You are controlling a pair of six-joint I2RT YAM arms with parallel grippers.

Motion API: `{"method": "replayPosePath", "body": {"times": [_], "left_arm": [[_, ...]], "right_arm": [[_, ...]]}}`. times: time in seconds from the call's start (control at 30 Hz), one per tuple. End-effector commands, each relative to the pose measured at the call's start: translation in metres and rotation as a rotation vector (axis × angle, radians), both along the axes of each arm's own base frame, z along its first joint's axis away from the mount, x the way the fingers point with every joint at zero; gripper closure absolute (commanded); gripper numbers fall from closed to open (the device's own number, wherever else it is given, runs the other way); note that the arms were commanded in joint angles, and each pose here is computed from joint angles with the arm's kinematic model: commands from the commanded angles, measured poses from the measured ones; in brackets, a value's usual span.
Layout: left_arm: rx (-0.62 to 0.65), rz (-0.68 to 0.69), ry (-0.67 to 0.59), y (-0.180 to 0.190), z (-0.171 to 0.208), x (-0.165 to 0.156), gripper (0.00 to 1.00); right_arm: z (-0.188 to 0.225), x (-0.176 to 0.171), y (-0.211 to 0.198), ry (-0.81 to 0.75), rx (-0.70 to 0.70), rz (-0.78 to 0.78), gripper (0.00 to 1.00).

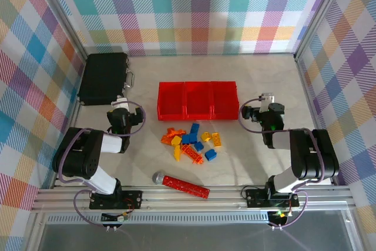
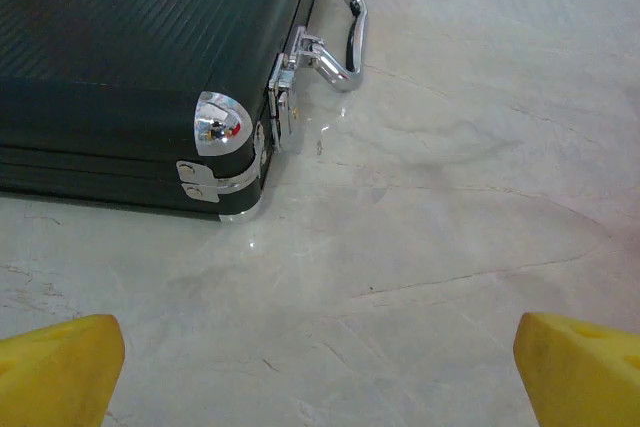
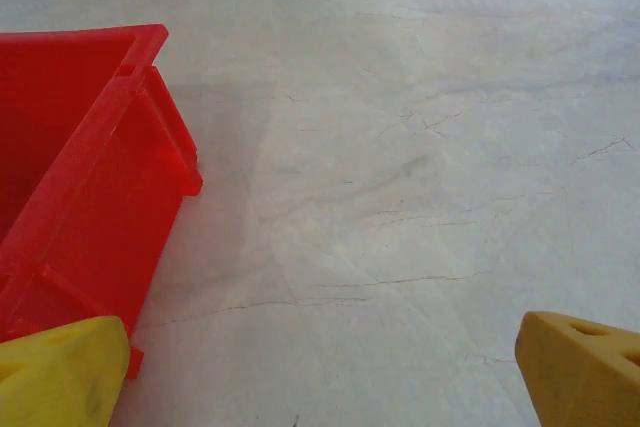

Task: Sort the legos into containers by color
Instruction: Pick up the lego from the center of the table.

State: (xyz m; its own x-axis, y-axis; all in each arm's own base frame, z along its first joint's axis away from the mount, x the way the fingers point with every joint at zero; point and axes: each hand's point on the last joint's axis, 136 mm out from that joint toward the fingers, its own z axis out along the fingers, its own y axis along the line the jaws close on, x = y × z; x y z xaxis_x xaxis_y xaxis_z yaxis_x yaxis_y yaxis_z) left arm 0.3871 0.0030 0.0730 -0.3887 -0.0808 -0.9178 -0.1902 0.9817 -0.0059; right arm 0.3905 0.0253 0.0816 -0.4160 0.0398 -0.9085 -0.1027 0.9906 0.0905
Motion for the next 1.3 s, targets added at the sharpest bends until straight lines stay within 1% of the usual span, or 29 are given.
{"method": "replayPosePath", "body": {"times": [0.0,0.77,0.83,0.9,0.93,0.97,1.0,1.03,1.07,1.13,1.17,1.2,1.27], "left_arm": [[0.003,0.004,-0.045,0.003,0.012,0.009,0.01],[0.001,0.003,-0.044,0.003,0.012,0.009,0.01],[0.004,0.002,-0.054,0.003,0.014,0.009,0.01],[0.033,0.032,-0.061,0.003,0.027,0.007,0.00],[0.066,0.067,-0.035,0.005,0.035,0.004,0.01],[0.080,0.091,0.016,0.005,0.047,0.003,0.00],[0.080,0.110,0.080,0.006,0.053,-0.001,0.02],[0.063,0.146,0.112,0.009,0.058,-0.004,0.06],[0.039,0.167,0.122,0.010,0.064,-0.009,0.06],[-0.008,0.168,0.100,0.005,0.075,-0.018,0.00],[-0.027,0.170,0.087,0.004,0.082,-0.025,0.00],[-0.047,0.174,0.079,0.003,0.087,-0.032,0.00],[-0.090,0.190,0.073,0.004,0.102,-0.050,0.00]], "right_arm": [[0.010,0.007,0.001,-0.040,-0.005,0.017,0.01],[0.010,0.008,-0.001,-0.036,0.001,0.004,0.01],[0.016,0.008,-0.019,-0.043,-0.004,-0.111,0.01],[0.030,0.003,-0.028,-0.051,-0.014,-0.175,0.01],[0.033,-0.004,-0.037,0.000,-0.007,-0.240,0.01],[0.037,-0.012,-0.048,0.054,0.033,-0.328,0.01],[0.040,-0.020,-0.053,0.087,0.077,-0.384,0.01],[0.051,-0.026,-0.053,0.081,0.127,-0.406,0.01],[0.058,-0.032,-0.050,0.074,0.170,-0.402,0.01],[0.076,-0.045,-0.044,0.030,0.262,-0.398,0.01],[0.085,-0.052,-0.041,0.022,0.303,-0.393,0.01],[0.091,-0.058,-0.037,0.028,0.329,-0.379,0.01],[0.106,-0.069,-0.020,0.077,0.371,-0.295,0.01]]}}
